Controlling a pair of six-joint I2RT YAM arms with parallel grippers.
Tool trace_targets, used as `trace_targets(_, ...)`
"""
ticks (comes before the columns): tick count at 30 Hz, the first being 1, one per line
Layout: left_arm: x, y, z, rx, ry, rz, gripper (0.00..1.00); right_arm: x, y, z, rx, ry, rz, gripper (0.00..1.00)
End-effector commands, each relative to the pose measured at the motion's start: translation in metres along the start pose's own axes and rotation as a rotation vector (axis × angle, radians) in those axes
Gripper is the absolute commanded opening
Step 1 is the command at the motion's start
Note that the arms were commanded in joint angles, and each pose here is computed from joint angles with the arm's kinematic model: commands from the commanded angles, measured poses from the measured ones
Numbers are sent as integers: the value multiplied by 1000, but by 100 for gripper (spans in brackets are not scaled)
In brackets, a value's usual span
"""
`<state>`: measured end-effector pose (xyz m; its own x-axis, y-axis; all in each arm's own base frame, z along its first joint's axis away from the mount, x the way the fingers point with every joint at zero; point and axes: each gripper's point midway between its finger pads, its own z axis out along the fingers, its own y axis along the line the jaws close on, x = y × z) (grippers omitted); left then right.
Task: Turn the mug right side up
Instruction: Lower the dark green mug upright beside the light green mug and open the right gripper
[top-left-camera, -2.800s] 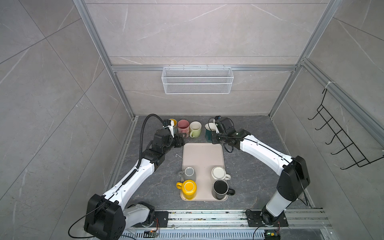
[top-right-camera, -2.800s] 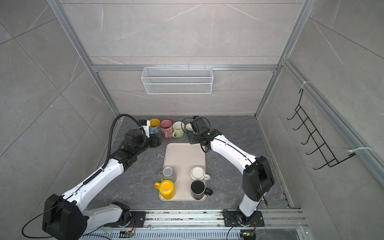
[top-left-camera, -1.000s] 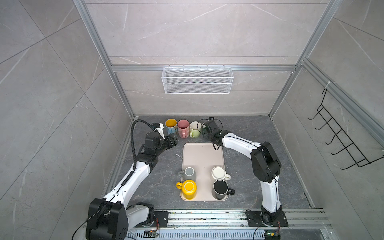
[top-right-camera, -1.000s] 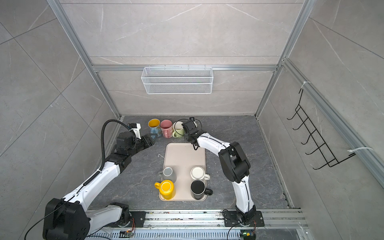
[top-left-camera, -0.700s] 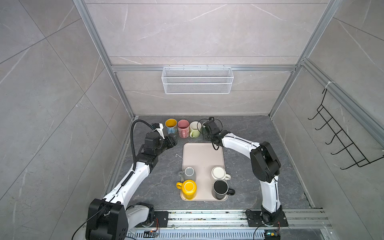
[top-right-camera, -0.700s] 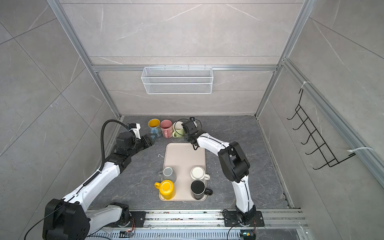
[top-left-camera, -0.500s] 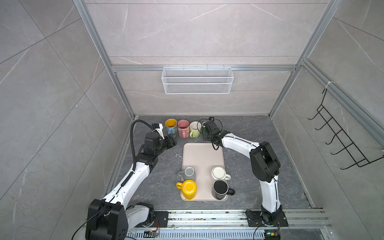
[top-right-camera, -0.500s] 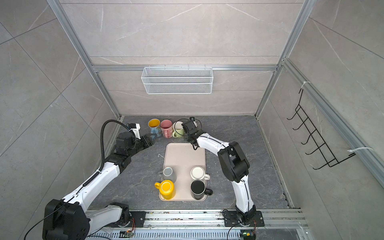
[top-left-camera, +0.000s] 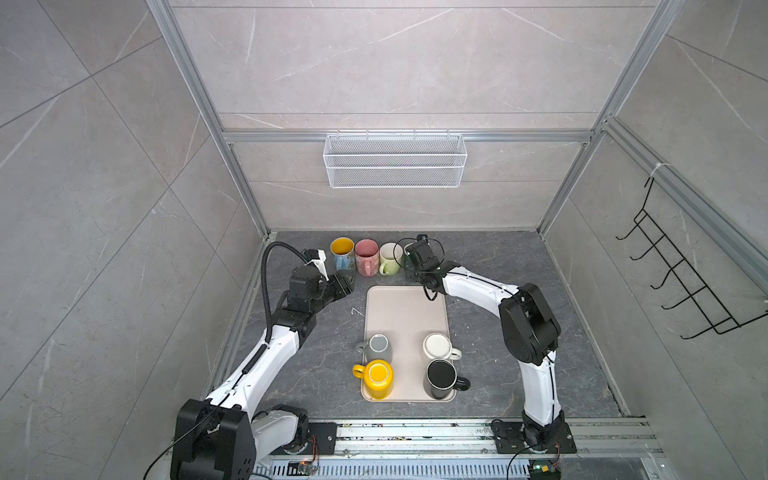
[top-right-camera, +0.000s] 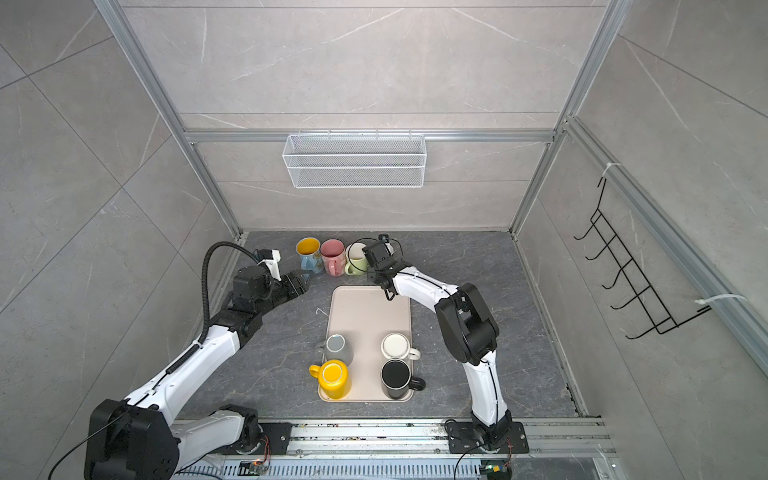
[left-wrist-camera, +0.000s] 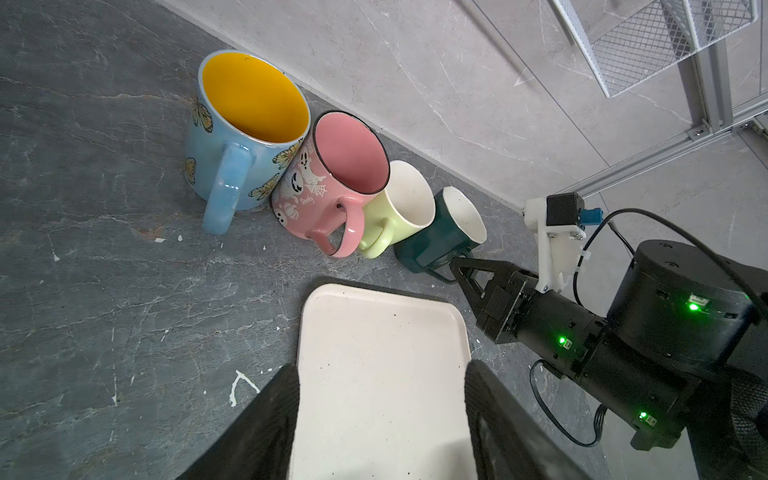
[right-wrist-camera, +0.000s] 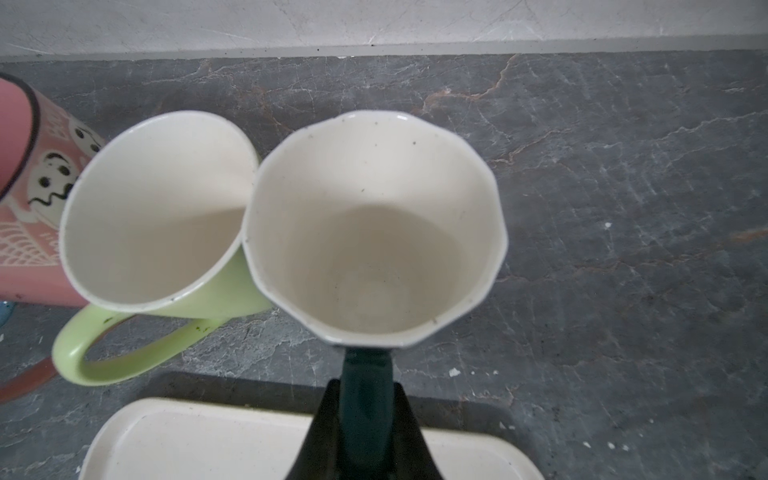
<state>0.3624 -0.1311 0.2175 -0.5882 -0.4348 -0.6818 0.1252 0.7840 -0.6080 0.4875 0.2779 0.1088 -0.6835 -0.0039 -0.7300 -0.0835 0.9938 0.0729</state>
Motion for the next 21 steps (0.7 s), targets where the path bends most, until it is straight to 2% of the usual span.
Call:
trace_targets(1, -12, -7, -8, 23, -45, 26, 66, -8, 8, -1, -4, -40, 9, 7)
trace_targets(6, -11, -6, -8, 20, -44, 25, 66, -8, 9, -2, 0, -40, 5, 10)
trace_targets(21, -6, -6, -19, 17, -47, 30, 66, 0, 7, -4, 14, -17, -7, 36)
